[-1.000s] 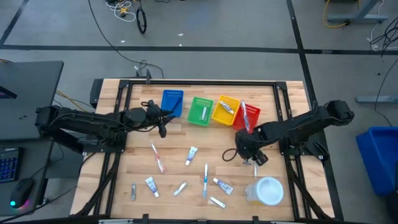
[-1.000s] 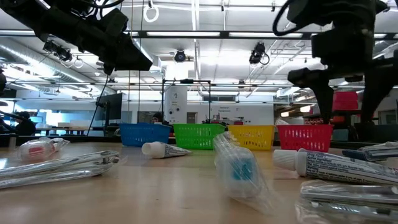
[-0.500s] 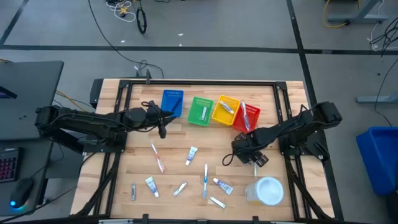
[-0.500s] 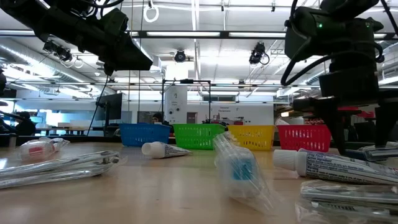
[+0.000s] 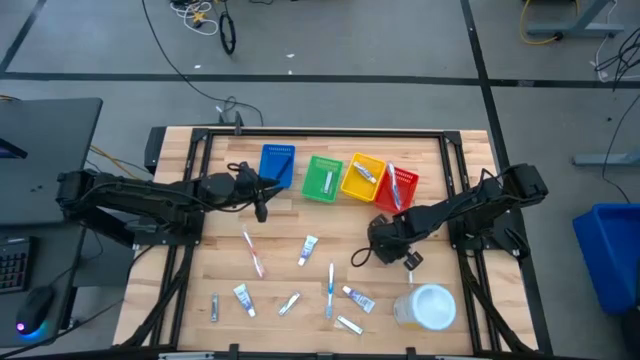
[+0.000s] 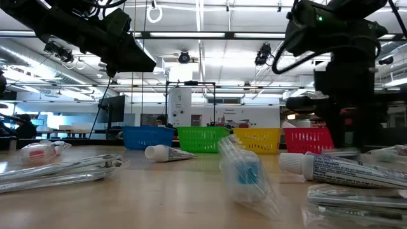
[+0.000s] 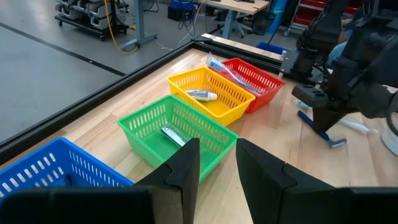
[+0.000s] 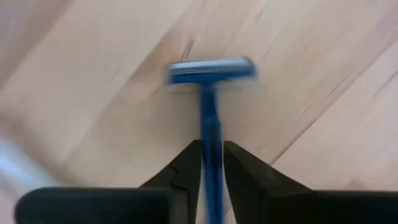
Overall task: Pick & Place Travel size toiletries
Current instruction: Put the blue razor into the blue bin
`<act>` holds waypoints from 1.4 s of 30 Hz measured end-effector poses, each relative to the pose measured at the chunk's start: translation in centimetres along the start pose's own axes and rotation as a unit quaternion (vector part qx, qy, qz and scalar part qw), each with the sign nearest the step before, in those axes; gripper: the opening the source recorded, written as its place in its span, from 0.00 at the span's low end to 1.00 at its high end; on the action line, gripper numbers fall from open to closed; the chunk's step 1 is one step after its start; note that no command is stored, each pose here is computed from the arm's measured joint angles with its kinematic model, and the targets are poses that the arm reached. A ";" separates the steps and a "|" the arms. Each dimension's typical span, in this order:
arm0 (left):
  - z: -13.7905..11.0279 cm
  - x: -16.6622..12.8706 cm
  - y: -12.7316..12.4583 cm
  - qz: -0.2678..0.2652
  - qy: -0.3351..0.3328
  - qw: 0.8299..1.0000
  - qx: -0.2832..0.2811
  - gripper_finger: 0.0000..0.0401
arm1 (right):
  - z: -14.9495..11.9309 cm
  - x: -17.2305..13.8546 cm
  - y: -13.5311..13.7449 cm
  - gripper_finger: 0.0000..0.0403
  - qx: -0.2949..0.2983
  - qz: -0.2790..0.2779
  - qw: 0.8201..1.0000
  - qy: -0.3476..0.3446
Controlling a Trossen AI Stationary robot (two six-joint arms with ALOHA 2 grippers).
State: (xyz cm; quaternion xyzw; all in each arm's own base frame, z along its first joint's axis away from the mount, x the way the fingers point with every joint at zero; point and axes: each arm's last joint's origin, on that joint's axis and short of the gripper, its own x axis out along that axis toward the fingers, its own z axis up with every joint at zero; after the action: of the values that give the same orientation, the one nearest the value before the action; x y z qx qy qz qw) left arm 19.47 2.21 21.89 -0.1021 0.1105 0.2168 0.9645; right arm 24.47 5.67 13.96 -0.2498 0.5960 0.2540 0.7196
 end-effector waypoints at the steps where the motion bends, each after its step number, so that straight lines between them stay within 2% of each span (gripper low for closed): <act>1: 0.0 0.0 0.0 0.000 0.000 1.000 0.000 0.28 | 0.2 0.0 -0.1 0.16 0.004 -0.006 1.000 -0.012; 6: 0.0 0.0 0.0 0.000 0.000 1.000 0.000 0.28 | 1.5 -0.2 -1.0 0.10 0.046 -0.042 0.995 -0.084; 11: 0.0 0.0 0.0 0.000 0.000 1.000 0.000 0.28 | 3.0 -1.1 -2.1 0.08 0.104 -0.074 0.980 -0.152; 15: 0.0 0.0 0.0 0.000 0.000 1.000 -0.008 0.28 | 4.2 -2.2 -3.5 0.08 0.130 -0.152 0.958 -0.207; 18: 0.0 0.0 -0.1 -0.009 0.002 1.000 -0.011 0.28 | 4.9 -3.2 -5.0 0.08 0.156 -0.219 0.925 -0.268; 21: 0.0 0.0 -0.2 -0.028 0.007 1.000 -0.011 0.28 | 5.3 -4.6 -6.9 0.08 0.222 -0.257 0.872 -0.354; 23: -0.1 0.0 -0.3 -0.044 0.012 0.999 -0.011 0.28 | 5.3 -5.6 -8.0 0.08 0.276 -0.266 0.829 -0.407; 25: -0.1 0.0 -0.4 -0.062 0.017 0.998 -0.011 0.28 | 5.1 -6.3 -8.8 0.08 0.314 -0.265 0.794 -0.448; 30: -0.1 -0.1 -0.6 -0.091 0.022 0.996 0.002 0.28 | 4.9 -7.8 -10.1 0.08 0.350 -0.270 0.728 -0.524; 34: -0.3 0.3 -1.2 -0.105 0.015 0.994 0.023 0.28 | 4.9 -8.8 -10.5 0.07 0.341 -0.284 0.698 -0.563; 42: -0.1 1.9 -2.6 -0.167 -0.042 0.985 0.025 0.31 | 5.3 -8.9 -10.8 0.07 0.330 -0.291 0.673 -0.595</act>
State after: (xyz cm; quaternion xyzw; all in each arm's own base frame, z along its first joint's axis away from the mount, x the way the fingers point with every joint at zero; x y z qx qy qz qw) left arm 22.27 0.69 21.70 -0.0857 0.0567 0.0538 0.9932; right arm 34.07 0.57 24.21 0.0467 -0.0154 -0.0862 0.9951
